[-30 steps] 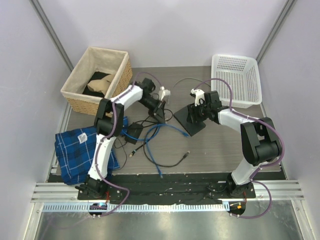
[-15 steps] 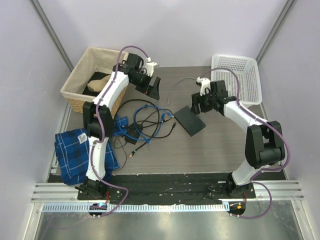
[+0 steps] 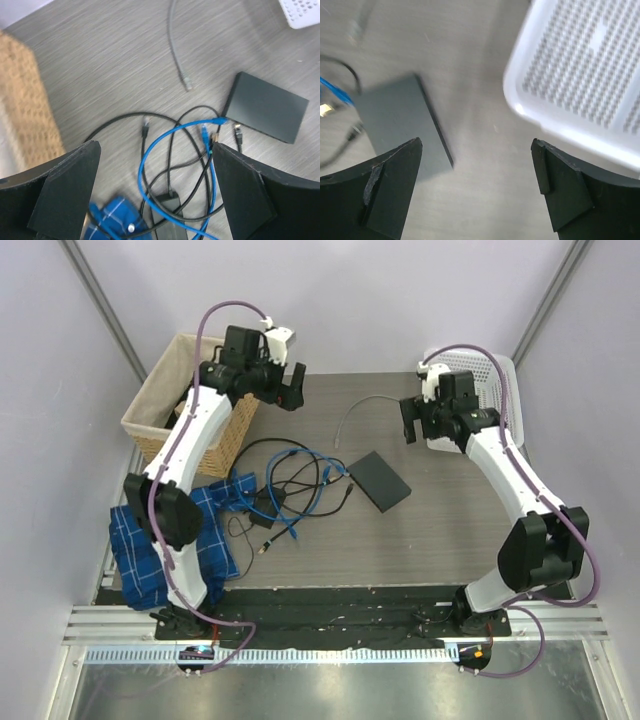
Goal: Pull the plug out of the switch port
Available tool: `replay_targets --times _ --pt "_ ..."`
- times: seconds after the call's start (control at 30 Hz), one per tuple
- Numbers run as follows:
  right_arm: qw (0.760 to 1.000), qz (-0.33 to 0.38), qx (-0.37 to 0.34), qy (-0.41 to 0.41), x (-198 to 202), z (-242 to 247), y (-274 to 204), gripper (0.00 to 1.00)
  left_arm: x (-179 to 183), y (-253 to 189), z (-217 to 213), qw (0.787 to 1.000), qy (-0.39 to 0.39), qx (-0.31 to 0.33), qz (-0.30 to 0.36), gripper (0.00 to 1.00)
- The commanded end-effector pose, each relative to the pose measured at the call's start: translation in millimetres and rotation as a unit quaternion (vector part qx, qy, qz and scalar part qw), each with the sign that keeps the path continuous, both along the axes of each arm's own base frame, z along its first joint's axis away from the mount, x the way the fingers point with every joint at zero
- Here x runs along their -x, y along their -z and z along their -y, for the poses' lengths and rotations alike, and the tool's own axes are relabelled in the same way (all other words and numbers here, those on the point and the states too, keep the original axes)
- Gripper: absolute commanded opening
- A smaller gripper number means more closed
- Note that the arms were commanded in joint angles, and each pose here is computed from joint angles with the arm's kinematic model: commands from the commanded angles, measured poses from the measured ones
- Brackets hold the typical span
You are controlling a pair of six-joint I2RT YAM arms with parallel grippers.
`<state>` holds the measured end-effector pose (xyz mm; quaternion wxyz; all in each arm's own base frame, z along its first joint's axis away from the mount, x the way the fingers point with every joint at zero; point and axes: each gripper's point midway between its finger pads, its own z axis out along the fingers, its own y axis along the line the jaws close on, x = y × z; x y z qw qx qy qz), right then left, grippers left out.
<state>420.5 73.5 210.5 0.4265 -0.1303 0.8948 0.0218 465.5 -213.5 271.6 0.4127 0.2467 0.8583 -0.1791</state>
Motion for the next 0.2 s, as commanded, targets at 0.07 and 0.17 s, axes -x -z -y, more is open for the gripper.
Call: replay_targets --times 0.07,0.17 --pt "0.995 -0.06 0.053 0.059 56 34 20 1.0 12 -7 -33 0.997 -0.064 -0.03 0.037 1.0" --pt "0.997 -0.065 0.011 0.036 58 19 20 1.0 10 5 -37 0.995 -0.083 -0.03 0.038 1.0"
